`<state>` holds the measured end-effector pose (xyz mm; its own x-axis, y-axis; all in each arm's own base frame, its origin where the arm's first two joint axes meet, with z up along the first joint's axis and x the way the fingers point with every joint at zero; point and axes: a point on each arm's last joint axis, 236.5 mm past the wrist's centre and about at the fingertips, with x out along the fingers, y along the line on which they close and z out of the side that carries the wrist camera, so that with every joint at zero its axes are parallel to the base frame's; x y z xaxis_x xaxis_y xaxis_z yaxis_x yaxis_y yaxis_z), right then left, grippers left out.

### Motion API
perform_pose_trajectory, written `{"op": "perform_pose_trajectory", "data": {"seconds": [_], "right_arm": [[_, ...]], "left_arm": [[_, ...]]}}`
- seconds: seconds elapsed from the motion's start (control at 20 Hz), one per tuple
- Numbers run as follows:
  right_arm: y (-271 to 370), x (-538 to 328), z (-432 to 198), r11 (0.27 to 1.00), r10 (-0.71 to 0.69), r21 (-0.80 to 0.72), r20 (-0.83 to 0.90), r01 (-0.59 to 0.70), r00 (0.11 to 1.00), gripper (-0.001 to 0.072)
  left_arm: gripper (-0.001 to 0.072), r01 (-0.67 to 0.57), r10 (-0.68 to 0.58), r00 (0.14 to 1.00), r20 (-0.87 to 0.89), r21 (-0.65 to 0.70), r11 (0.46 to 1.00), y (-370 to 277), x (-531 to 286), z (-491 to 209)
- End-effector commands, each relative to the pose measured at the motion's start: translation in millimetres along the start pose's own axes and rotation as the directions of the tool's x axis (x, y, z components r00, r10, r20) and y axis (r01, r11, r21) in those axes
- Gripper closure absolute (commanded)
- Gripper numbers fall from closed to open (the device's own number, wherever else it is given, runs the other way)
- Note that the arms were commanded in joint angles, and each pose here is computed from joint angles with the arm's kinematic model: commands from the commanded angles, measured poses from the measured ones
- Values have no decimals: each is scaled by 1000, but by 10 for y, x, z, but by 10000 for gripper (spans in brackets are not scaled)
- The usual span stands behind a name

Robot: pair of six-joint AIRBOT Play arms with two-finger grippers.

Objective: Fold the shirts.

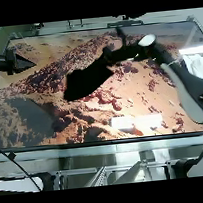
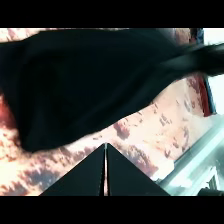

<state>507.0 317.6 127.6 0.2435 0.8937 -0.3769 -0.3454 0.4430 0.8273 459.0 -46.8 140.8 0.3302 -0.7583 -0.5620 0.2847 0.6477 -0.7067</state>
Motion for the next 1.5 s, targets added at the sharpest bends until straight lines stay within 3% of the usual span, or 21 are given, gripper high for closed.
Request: {"op": "perform_pose_trajectory", "data": {"seconds": [0.0,0.25,0.5,0.7,0.8,0.95,1.0,1.1,1.25,1.45], "right_arm": [[592,-1076,181,986,-142,-73,108,151,984,698],[532,-2780,106,848,-527,113,291,518,799,699],[675,-4157,73,762,-627,256,520,595,580,698],[97,-4926,176,677,-716,396,551,621,429,696],[-325,-5206,427,671,-709,402,593,623,381,697],[-384,-5430,1023,811,-496,270,788,519,364,696],[-316,-5567,1170,827,-424,217,846,519,323,696],[-432,-5840,1194,815,-426,250,870,522,249,696],[-979,-5937,870,789,-559,384,773,481,300,696],[-1977,-5697,-135,577,-815,615,390,537,428,697]], "left_arm": [[691,15,-15,999,-34,-3,1000,-37,-3,-80],[690,21,-23,998,-50,-45,999,-57,-2,-118],[691,33,-38,996,-85,-67,997,-95,-10,-200],[691,30,-35,996,-76,-73,997,-101,17,-174],[691,27,-32,997,-66,-67,997,-121,62,-139],[691,23,-25,999,-47,-55,998,-150,128,-78],[691,20,-22,999,-37,-51,998,-158,157,-48],[691,18,-20,999,-29,-43,999,-183,206,-19],[691,23,-24,999,-38,-31,999,-238,271,-28],[691,32,-33,997,-71,-7,999,-323,360,-88]]}}
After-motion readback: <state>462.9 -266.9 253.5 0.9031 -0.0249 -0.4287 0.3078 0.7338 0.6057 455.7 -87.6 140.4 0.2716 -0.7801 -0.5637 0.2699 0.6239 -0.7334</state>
